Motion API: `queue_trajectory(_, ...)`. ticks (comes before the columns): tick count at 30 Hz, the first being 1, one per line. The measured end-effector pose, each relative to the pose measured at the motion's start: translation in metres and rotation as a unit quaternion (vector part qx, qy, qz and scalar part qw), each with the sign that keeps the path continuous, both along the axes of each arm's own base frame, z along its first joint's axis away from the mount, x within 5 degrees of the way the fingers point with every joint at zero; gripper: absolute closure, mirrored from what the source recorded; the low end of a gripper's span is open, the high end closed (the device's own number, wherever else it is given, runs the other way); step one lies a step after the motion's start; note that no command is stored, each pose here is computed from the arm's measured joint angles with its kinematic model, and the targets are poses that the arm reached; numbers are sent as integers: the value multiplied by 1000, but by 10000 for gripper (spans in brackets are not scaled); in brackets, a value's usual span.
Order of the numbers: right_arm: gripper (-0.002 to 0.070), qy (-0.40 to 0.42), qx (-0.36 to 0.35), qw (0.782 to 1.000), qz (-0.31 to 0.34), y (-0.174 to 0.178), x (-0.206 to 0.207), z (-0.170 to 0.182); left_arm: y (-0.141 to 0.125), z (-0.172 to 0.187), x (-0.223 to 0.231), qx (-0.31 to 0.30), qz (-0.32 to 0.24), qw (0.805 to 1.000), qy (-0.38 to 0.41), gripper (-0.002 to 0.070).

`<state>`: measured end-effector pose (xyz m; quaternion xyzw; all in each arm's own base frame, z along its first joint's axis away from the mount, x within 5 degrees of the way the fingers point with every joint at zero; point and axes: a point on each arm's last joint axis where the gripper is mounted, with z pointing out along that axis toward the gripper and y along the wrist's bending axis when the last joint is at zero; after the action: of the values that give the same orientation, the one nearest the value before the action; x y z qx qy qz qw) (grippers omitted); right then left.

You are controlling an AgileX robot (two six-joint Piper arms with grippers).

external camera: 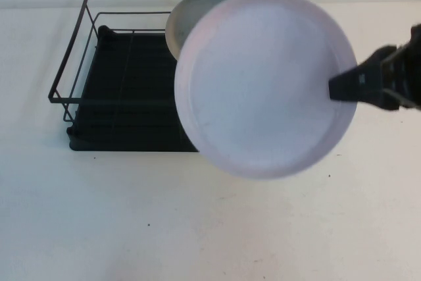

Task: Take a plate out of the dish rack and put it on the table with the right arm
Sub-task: Place the plate from the table

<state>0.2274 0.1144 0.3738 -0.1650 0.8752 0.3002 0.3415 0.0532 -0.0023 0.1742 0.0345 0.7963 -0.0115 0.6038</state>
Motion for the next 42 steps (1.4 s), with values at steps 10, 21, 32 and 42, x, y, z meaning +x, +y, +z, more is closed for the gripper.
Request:
queue_trajectory(10, 640, 195, 27, 980, -20, 6, -6, -83, 0, 0, 0, 0, 0, 1000, 0, 679)
queue_trajectory(21, 640, 269, 23, 962, -41, 18, 30, -150, 0, 0, 0, 0, 0, 1000, 0, 679)
queue_trajectory(32, 640, 287, 27, 956, -49, 26, 51, -193, 0, 0, 0, 0, 0, 1000, 0, 679)
queue_trajectory(42, 640, 302, 28, 951, -57, 28, 60, -209, 0, 0, 0, 0, 0, 1000, 0, 679)
